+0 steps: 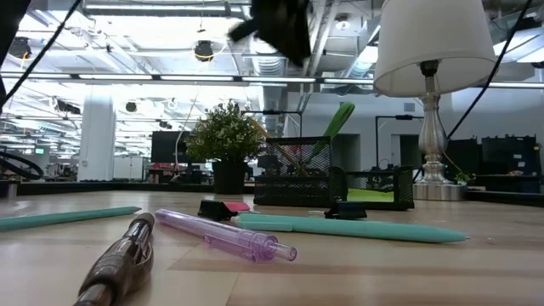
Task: Pick and place office supplies into organizer
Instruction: Put the yellow pencil on the black desk organizer, then put the blue pencil on the black desk organizer
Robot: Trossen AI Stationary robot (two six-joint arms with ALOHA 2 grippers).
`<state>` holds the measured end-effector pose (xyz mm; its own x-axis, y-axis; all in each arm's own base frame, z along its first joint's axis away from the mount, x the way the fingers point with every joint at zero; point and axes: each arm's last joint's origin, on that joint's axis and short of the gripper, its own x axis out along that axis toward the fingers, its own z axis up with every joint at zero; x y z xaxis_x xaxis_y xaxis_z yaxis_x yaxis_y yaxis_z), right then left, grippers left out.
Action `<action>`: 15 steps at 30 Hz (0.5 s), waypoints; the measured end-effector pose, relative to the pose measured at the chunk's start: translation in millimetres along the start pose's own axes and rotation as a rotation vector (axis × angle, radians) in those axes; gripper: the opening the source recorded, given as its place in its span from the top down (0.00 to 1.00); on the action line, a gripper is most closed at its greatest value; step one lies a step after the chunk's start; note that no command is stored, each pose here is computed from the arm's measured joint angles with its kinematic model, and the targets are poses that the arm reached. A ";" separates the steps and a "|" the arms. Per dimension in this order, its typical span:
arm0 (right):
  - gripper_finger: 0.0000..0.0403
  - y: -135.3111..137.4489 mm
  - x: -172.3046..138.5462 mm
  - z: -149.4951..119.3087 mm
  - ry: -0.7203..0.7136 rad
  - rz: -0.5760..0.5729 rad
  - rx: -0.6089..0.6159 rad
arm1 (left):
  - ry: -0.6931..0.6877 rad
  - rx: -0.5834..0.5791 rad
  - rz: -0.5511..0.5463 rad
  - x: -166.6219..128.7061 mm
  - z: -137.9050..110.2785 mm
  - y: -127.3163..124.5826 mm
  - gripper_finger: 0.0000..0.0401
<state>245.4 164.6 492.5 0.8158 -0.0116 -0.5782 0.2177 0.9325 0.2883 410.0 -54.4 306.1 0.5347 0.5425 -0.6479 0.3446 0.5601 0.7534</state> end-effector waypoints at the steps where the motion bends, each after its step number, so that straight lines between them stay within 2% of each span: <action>1: 0.69 -1.3 1.5 2.4 -0.003 0.004 0.011 | -0.042 -0.139 -0.026 -8.4 2.9 4.3 0.69; 4: 0.69 -6.5 5.8 6.9 0.028 0.022 0.005 | -0.090 -0.533 -0.152 -30.0 4.6 12.3 0.69; 7: 0.69 -11.2 8.7 9.4 0.055 0.027 -0.004 | 0.029 -0.799 -0.263 -45.0 -3.3 5.9 0.69; 11: 0.69 -13.9 9.2 9.0 0.067 0.010 -0.018 | 0.346 -0.997 -0.338 -64.7 -19.6 -22.9 0.69; 13: 0.69 -14.0 9.2 8.9 0.068 0.008 -0.044 | 0.488 -1.046 -0.365 -75.4 -23.1 -42.1 0.69; 15: 0.69 -14.3 9.2 8.7 0.069 0.006 -0.079 | 0.546 -1.100 -0.420 -83.3 -17.6 -63.7 0.69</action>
<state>254.4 148.0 489.7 0.7777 0.0159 -0.6285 0.1681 0.9580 0.2322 329.9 -124.3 310.1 0.0695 0.2390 -0.9685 -0.5421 0.8241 0.1645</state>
